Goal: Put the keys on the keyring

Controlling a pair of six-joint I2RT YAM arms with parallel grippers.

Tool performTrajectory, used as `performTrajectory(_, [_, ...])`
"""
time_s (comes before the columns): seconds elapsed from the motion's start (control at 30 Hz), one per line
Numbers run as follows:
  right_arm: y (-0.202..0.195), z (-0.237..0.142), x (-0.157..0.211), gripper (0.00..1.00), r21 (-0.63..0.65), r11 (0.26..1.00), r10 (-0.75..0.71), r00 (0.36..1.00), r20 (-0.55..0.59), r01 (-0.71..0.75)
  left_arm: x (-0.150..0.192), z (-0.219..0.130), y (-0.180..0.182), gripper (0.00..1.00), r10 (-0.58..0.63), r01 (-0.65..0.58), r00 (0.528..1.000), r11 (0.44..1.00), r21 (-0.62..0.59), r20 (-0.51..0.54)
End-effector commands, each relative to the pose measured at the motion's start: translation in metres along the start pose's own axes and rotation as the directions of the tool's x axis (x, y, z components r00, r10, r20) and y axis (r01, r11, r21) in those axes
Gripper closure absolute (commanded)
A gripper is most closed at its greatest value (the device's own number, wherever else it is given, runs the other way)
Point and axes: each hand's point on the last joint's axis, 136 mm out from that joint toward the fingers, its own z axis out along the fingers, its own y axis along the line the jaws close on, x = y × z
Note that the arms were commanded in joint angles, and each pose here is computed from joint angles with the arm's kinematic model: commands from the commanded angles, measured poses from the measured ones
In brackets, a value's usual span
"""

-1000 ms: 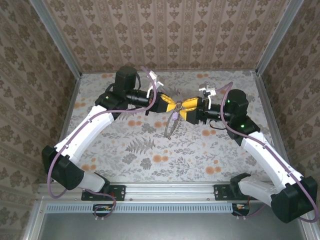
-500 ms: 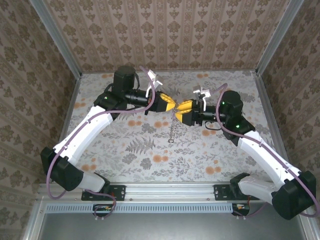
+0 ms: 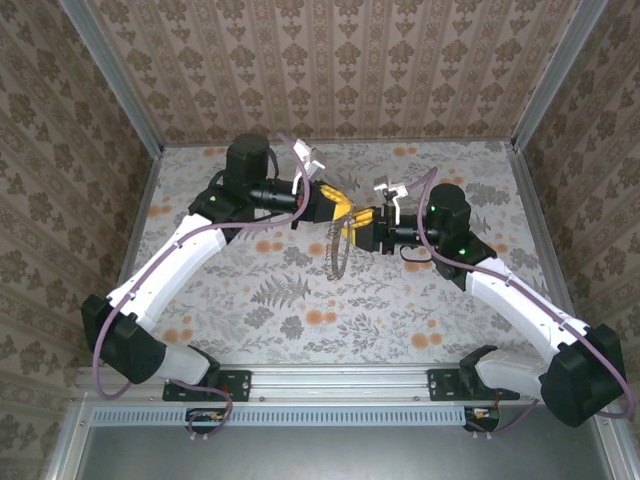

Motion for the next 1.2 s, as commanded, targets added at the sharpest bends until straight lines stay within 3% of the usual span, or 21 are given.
performTrajectory(0.0, [0.004,0.000,-0.010,0.77,-0.001,1.000,-0.030,0.999,0.023,0.030,-0.009,-0.003,-0.009,1.00,0.041,-0.041,0.999,0.999,-0.001,0.033])
performTrajectory(0.27, [-0.004,0.000,-0.009,1.00,0.047,0.999,-0.015,1.000,0.001,0.015,-0.008,-0.007,-0.002,1.00,0.041,-0.039,0.998,0.998,-0.043,0.044])
performTrajectory(1.17, [-0.016,-0.009,-0.004,1.00,0.175,0.983,-0.025,0.991,-0.132,0.048,-0.008,-0.028,0.001,1.00,0.070,-0.063,0.996,0.992,-0.112,0.062])
